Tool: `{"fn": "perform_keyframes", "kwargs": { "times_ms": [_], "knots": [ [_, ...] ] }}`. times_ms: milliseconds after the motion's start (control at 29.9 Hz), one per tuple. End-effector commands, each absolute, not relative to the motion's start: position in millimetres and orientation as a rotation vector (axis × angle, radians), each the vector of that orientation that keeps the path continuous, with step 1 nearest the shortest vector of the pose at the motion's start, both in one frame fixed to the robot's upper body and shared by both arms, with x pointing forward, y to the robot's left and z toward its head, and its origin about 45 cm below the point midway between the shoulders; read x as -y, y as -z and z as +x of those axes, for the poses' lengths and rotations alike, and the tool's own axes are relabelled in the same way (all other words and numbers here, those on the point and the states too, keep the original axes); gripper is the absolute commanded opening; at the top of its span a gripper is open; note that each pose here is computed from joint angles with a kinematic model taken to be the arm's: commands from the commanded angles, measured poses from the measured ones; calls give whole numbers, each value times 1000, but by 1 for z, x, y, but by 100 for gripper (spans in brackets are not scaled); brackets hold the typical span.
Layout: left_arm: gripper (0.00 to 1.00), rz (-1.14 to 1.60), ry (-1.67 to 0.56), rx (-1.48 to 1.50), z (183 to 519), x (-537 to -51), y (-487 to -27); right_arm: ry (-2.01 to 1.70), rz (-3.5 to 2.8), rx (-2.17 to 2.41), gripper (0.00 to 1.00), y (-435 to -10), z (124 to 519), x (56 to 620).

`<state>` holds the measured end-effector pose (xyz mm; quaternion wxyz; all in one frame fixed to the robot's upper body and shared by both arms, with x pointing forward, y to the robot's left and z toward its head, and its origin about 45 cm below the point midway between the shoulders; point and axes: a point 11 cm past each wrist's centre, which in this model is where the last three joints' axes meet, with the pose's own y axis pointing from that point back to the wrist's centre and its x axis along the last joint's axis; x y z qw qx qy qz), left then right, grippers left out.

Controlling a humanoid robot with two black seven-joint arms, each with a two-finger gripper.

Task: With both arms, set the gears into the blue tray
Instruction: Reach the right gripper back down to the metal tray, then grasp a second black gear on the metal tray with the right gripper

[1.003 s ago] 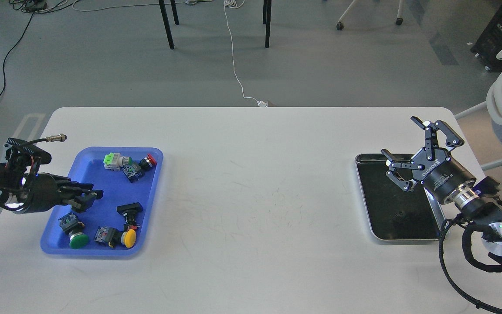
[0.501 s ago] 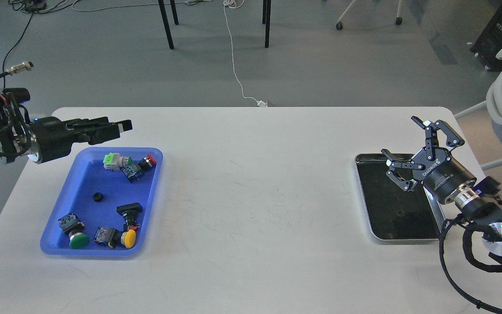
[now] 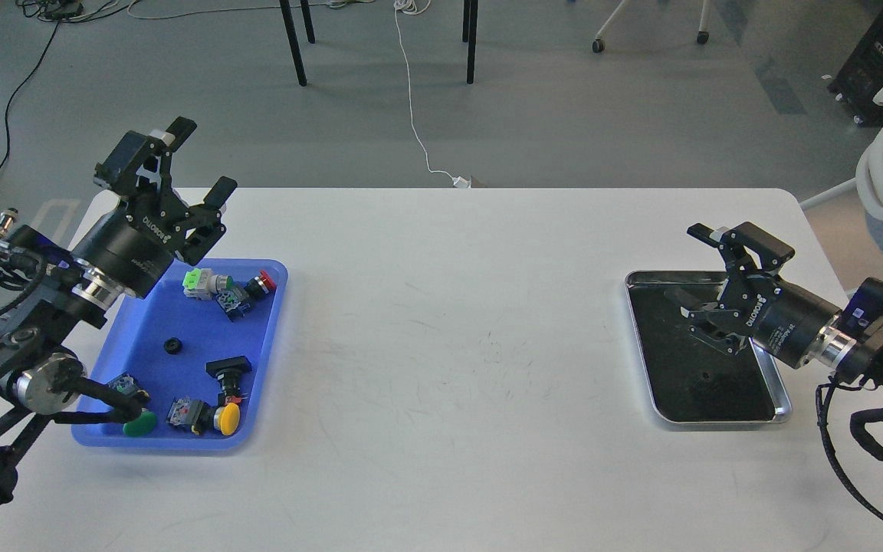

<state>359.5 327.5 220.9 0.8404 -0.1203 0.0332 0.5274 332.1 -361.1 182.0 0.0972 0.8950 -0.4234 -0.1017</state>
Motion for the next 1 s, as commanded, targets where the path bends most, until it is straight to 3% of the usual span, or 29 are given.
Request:
{"fn": "perform_keyframes", "kwargs": {
  "times_ms": [0,334,535,969],
  "knots": [
    [98,-259,-1137,-111,350,-330,-206,48,2571,1069,97,-206,335,372],
    [98,-270,-1160,-121,345,-337,-203,-484,2088,336,97,-239,354,379],
    [98,-275,-1164,-116,345,-338,-204,-586,1847,-37,97,-228,360,364],
    [98,-262,-1157,-106,345,-337,-204,-622,1641,-289,93,-188,362,364]
  ]
}}
